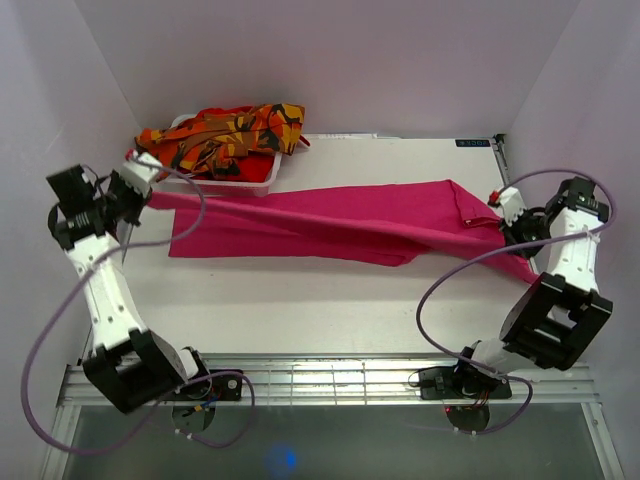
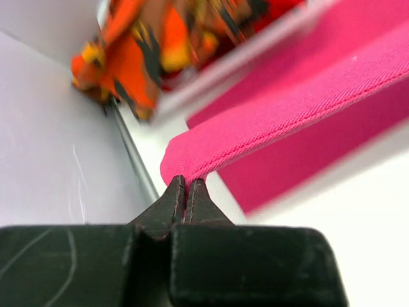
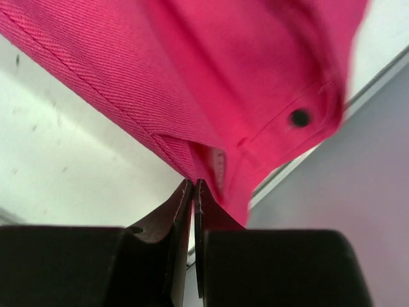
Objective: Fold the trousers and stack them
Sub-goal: Flatten the trousers out
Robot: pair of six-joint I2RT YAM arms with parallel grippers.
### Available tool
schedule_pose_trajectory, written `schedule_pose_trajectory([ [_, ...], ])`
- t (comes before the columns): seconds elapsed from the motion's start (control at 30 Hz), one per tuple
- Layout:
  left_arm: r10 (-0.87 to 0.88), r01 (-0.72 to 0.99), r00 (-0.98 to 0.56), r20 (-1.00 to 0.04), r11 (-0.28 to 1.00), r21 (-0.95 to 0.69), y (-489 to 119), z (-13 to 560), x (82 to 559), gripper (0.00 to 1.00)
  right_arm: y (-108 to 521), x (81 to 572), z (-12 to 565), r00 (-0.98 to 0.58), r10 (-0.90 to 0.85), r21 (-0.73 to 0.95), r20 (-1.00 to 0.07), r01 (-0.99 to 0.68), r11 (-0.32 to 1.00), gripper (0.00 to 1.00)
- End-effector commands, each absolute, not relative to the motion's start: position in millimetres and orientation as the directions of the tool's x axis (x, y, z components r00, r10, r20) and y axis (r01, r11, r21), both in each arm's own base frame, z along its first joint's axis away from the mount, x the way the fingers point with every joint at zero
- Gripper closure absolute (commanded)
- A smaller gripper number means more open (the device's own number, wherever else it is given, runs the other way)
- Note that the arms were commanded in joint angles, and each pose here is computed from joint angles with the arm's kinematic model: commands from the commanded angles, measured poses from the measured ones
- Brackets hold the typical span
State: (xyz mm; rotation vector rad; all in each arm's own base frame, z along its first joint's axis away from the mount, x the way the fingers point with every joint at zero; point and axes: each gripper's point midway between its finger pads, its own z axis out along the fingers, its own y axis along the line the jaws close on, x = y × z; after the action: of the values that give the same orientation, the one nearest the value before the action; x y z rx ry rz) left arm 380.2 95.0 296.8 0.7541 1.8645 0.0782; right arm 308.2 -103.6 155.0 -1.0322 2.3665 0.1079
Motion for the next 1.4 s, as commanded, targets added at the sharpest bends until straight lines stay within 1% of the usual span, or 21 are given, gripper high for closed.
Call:
schedule_pose_trajectory([
  [0.0, 0.683, 0.502, -0.236, -0.691, 0.695, 0.515, 96.9, 256.0, 317.1, 1.0, -123.5, 261.0, 121.5, -0.53, -0.765, -0.179, -0.366, -0.767, 0.616, 0.92],
  [0.03, 0.67, 0.546, -0.323, -0.668, 0.708, 0.447, 93.9, 203.0, 294.5, 1.0, -128.8, 250.1, 113.4, -0.535, -0.781, -0.184, -0.322, -0.774, 0.606, 0.92],
  [0.13, 0.728, 0.625, -0.396, -0.559, 0.66, 0.417, 94.5, 132.9, 242.6, 1.0, -129.3, 217.6, 75.7, -0.514, -0.825, -0.129, -0.233, -0.825, 0.55, 0.92],
  [0.17, 0.702, 0.65, -0.462, -0.542, 0.684, 0.33, 87.1, 88.1, 210.6, 1.0, -129.8, 211.8, 68.4, -0.496, -0.842, -0.119, -0.211, -0.842, 0.526, 0.92],
  [0.27, 0.722, 0.708, -0.507, -0.471, 0.66, 0.25, 78.8, 33.5, 163.9, 1.0, -127.0, 185.6, 49.3, -0.487, -0.86, -0.046, -0.151, -0.866, 0.498, 0.92],
  [0.33, 0.729, 0.717, -0.513, -0.453, 0.654, 0.242, 79.2, 25.3, 156.7, 1.0, -124.1, 170.1, 46.1, -0.462, -0.878, 0.002, -0.122, -0.885, 0.465, 0.92],
  [0.37, 0.723, 0.717, -0.521, -0.454, 0.659, 0.227, 79.7, 27.4, 154.1, 1.0, -124.0, 166.2, 46.5, -0.453, -0.885, 0.014, -0.112, -0.891, 0.454, 0.9],
  [0.4, 0.718, 0.726, -0.525, -0.457, 0.658, 0.2, 79.4, 28.3, 152.7, 0.99, -127.1, 167.8, 50.8, -0.449, -0.888, 0.002, -0.101, -0.892, 0.451, 0.82],
  [0.43, 0.727, 0.747, -0.51, -0.461, 0.64, 0.182, 78.6, 32.1, 152.0, 0.9, -127.3, 168.4, 54.6, -0.451, -0.887, 0.005, -0.104, -0.892, 0.453, 0.77],
  [0.47, 0.709, 0.75, -0.514, -0.483, 0.644, 0.147, 77.5, 48.3, 152.7, 0.64, -127.9, 172.3, 59.8, -0.459, -0.881, 0.0, -0.117, -0.887, 0.462, 0.68],
  [0.5, 0.684, 0.755, -0.528, -0.504, 0.65, 0.091, 76.6, 52.0, 153.8, 0.49, -130.4, 189.5, 74.2, -0.476, -0.865, -0.031, -0.161, -0.873, 0.486, 0.51],
  [0.53, 0.665, 0.752, -0.53, -0.527, 0.655, 0.07, 76.9, 61.4, 158.2, 0.39, -129.4, 196.1, 82.8, -0.489, -0.852, -0.03, -0.189, -0.864, 0.502, 0.45],
  [0.57, 0.609, 0.734, -0.545, -0.576, 0.678, 0.023, 71.6, 74.0, 162.4, 0.32, -123.9, 198.1, 91.8, -0.51, -0.831, 0.002, -0.222, -0.852, 0.523, 0.4],
  [0.6, 0.591, 0.719, -0.537, -0.602, 0.694, 0.041, 86.0, 95.8, 183.7, 0.3, -116.9, 208.5, 95.7, -0.529, -0.799, 0.036, -0.286, -0.839, 0.543, 0.34],
  [0.67, 0.48, 0.659, -0.549, -0.684, 0.752, -0.001, 88.5, 121.6, 209.8, 0.27, -117.0, 231.5, 123.0, -0.576, -0.739, 0.033, -0.348, -0.796, 0.605, 0.33],
  [0.77, 0.407, 0.616, -0.562, -0.72, 0.787, -0.037, 99.6, 141.6, 244.6, 0.26, -111.4, 258.0, 128.7, -0.647, -0.635, 0.092, -0.422, -0.728, 0.68, 0.38],
  [0.87, 0.409, 0.59, -0.599, -0.688, 0.807, -0.034, 105.2, 126.7, 259.5, 0.3, -111.6, 267.9, 107.8, -0.716, -0.574, 0.146, -0.397, -0.667, 0.731, 0.48],
  [0.9, 0.408, 0.579, -0.625, -0.665, 0.814, -0.045, 105.6, 119.5, 256.7, 0.31, -118.2, 274.2, 101.3, -0.717, -0.582, 0.111, -0.384, -0.662, 0.741, 0.53],
  [1.13, 0.477, 0.592, -0.711, -0.516, 0.802, -0.075, 83.5, 51.4, 222.9, 0.36, -129.1, 247.8, 40.8, -0.771, -0.596, 0.068, -0.222, -0.622, 0.78, 0.62],
  [1.27, 0.517, 0.585, -0.768, -0.376, 0.807, -0.085, 92.4, 13.8, 194.5, 0.48, -148.0, 225.6, 12.3, -0.767, -0.636, 0.013, -0.085, -0.639, 0.769, 0.63],
  [1.37, 0.531, 0.576, -0.795, -0.294, 0.812, -0.091, 106.7, 0.5, 184.2, 0.54, -155.4, 214.7, 1.8, -0.756, -0.654, -0.001, -0.029, -0.654, 0.756, 0.64],
])
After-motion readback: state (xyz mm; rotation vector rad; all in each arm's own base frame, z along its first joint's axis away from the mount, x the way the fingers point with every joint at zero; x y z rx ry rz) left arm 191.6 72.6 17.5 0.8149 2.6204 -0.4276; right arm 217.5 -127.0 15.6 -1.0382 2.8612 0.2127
